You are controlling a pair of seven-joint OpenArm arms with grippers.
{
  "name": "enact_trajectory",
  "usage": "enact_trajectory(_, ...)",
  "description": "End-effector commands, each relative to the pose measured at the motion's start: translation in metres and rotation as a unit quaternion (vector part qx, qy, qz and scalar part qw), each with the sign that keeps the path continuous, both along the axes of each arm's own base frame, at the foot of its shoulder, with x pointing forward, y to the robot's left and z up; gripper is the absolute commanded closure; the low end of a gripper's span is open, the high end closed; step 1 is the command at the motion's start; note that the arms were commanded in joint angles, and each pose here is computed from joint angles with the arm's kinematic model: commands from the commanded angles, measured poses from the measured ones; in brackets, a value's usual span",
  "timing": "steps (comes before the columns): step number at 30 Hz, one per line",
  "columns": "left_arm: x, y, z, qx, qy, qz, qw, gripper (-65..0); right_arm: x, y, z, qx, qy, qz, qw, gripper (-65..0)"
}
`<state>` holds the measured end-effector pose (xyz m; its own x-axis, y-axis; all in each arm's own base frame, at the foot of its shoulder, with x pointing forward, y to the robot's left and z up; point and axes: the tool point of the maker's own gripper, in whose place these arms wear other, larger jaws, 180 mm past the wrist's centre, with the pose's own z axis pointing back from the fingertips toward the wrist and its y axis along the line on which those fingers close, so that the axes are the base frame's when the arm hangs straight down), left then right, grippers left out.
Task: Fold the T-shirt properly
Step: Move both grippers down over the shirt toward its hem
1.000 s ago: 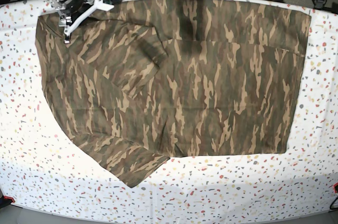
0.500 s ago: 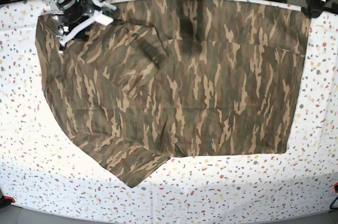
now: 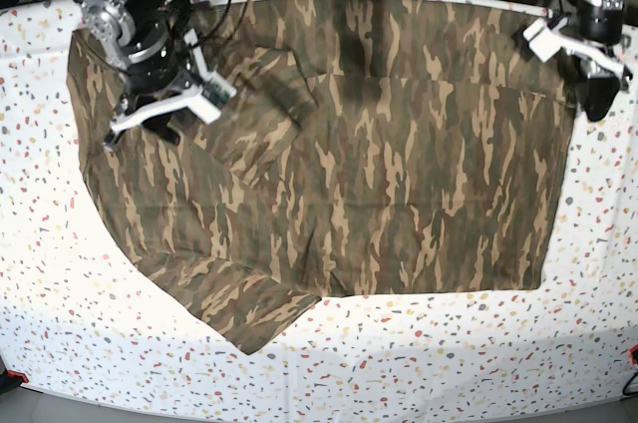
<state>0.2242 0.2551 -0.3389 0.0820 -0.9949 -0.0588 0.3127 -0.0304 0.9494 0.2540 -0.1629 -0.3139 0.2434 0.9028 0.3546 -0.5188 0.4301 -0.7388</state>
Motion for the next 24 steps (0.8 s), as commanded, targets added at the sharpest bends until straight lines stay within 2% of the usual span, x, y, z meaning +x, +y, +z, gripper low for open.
enact_trajectory(1, 0.016, -0.003, 0.02, -0.01, -0.036, -0.008, 0.999, -20.9, 0.015, 0.0, 0.02, 0.013, -0.037, -0.006, 0.9992, -21.3)
enact_trajectory(5, 0.053, -0.007, 0.047, -0.051, -0.086, 0.007, 0.995, -20.9, 0.042, 0.018, 0.047, 0.086, -0.088, -0.011, 0.9924, -21.3)
enact_trajectory(11, 0.099, -0.019, 0.082, -0.145, -0.138, 0.01, 0.98, -20.9, 0.068, 0.058, 0.087, 0.202, -0.146, 0.017, 0.9683, -21.3)
enact_trajectory(14, 0.118, -0.035, 0.101, -0.204, -0.163, -0.011, 0.965, -20.9, 0.081, 0.072, 0.109, 0.24, -0.172, 0.018, 0.9552, -21.2)
enact_trajectory(19, 0.143, -0.054, 0.124, -0.293, -0.195, 0.0, 0.936, -20.9, 0.1, 0.09, 0.147, 0.282, -0.219, 0.024, 0.9338, -21.2)
enact_trajectory(24, 0.16, -0.071, 0.15, -0.339, -0.231, -0.012, 0.912, -20.9, 0.111, 0.11, 0.175, 0.343, -0.229, 0.038, 0.9102, -21.2)
